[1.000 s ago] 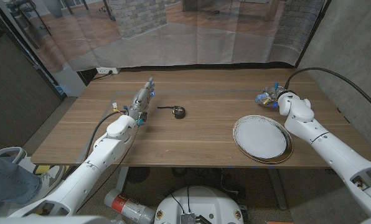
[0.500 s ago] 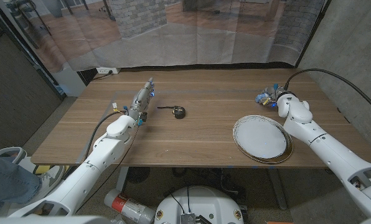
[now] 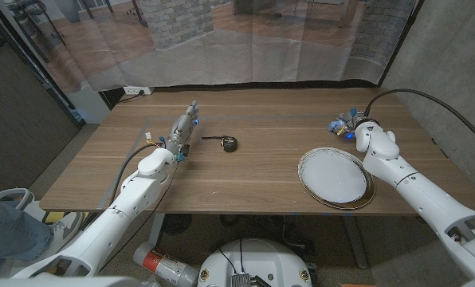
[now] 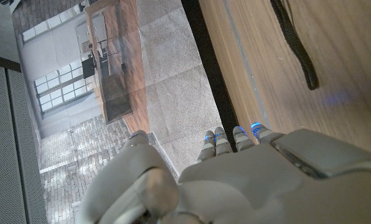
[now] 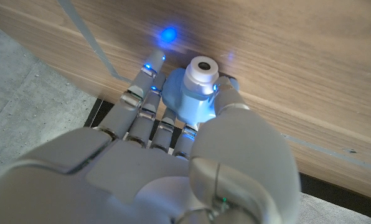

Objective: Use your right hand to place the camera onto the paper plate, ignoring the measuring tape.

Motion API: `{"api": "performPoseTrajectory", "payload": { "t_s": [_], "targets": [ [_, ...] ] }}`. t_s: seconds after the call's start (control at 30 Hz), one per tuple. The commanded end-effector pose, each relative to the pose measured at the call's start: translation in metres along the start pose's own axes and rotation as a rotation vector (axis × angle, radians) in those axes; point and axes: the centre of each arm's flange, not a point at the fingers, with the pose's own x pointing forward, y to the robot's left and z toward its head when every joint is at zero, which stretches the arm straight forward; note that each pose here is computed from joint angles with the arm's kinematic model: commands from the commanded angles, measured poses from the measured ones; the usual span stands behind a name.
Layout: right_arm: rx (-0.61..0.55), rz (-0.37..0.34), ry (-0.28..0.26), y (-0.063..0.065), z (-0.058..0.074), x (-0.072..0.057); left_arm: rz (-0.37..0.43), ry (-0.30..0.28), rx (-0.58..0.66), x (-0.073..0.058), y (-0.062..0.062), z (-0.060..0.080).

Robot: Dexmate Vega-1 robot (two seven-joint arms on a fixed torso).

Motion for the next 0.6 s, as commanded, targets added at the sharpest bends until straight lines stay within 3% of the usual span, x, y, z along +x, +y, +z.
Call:
{"api": "performPoseTrajectory", "payload": {
  "t_s": [0.03,0.6],
  "targets": [
    [0.002,-0.014,0.006,0.001,-0.004,-0.001,-0.006,0.007,0.001,0.003,-0.003,-0.001],
    [0.001,-0.044,0.000,-0.012,-0.005,-0.010,-0.019,-0.005,0.003,0.007,-0.005,0.004]
  ]
}}
